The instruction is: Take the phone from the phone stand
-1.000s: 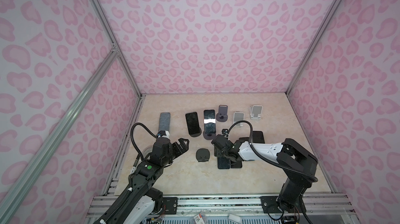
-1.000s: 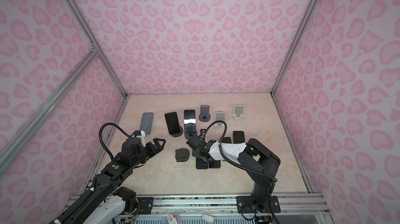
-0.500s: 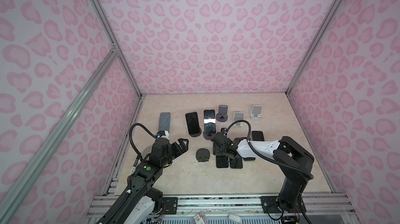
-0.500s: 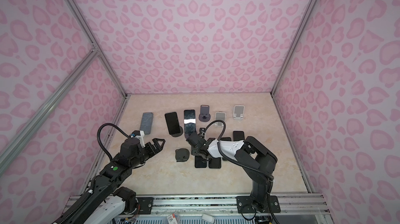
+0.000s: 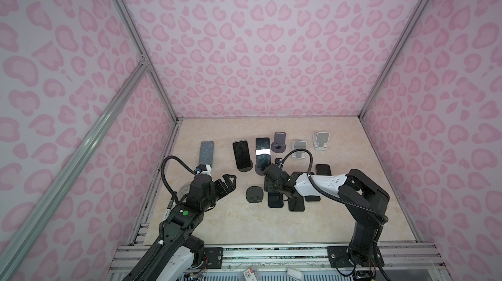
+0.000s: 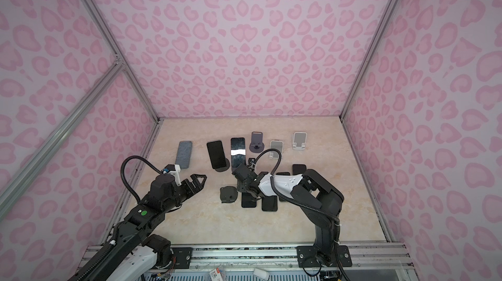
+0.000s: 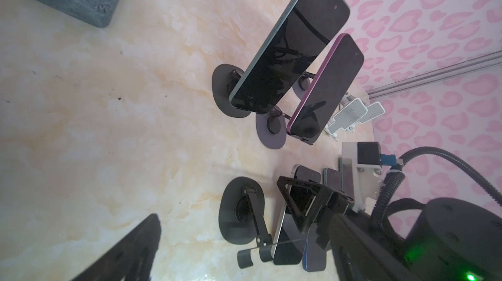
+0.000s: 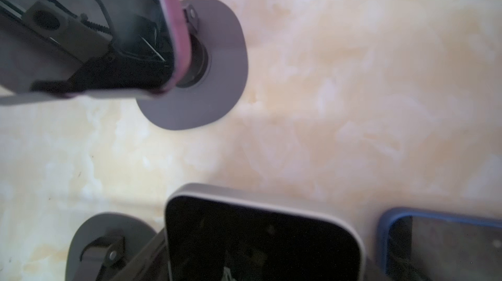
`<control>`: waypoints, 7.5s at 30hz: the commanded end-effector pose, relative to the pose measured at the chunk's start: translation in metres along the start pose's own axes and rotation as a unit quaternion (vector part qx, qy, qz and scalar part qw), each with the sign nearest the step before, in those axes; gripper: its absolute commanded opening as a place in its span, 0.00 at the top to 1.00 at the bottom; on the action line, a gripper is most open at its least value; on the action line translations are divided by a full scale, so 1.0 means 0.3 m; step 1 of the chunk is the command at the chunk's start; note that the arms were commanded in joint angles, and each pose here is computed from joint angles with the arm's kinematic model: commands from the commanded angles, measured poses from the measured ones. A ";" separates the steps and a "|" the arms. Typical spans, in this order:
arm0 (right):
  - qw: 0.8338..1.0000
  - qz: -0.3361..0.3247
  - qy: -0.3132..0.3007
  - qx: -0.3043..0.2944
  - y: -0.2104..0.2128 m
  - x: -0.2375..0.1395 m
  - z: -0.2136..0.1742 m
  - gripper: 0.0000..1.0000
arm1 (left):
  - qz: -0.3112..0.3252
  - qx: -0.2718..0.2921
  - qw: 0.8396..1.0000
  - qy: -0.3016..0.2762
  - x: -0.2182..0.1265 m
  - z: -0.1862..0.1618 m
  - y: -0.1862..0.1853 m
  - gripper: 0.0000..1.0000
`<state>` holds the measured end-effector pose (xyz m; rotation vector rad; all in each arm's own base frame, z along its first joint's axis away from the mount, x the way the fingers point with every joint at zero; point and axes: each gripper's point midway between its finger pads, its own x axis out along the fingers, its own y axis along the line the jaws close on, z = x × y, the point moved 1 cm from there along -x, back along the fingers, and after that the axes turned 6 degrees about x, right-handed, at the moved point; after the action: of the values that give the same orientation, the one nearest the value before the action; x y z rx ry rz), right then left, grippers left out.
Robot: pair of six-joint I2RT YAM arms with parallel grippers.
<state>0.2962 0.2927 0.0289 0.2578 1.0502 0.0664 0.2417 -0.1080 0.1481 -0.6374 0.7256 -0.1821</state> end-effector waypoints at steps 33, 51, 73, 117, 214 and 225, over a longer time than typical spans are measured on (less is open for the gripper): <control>0.989 -0.112 0.001 -0.096 0.001 0.009 0.012 0.13 | -0.001 -0.022 0.999 -0.026 -0.028 -0.013 0.036 0.00; 0.991 -0.117 0.013 -0.069 -0.075 -0.026 -0.042 0.25 | -0.004 -0.021 0.999 -0.034 -0.040 -0.015 0.042 0.01; 0.987 -0.022 -0.141 -0.067 0.285 -0.375 0.017 0.07 | -0.011 -0.009 0.998 -0.055 -0.105 0.028 0.010 0.00; 0.989 -0.004 -0.134 -0.064 0.300 -0.216 -0.126 0.46 | 0.011 -0.009 0.999 -0.040 -0.065 0.012 0.037 0.00; 0.987 0.044 -0.155 -0.017 -0.121 -0.513 0.348 0.20 | 0.040 0.057 0.989 -0.128 -0.202 0.261 -0.098 0.03; 0.985 0.010 -0.166 -0.047 0.009 -0.495 0.369 0.11 | 0.032 -0.039 0.994 -0.102 -0.130 0.102 0.033 0.03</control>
<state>0.3121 0.2489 0.2104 0.2081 0.7165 0.1293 0.2310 -0.0701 0.1815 -0.6259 0.5772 -0.0337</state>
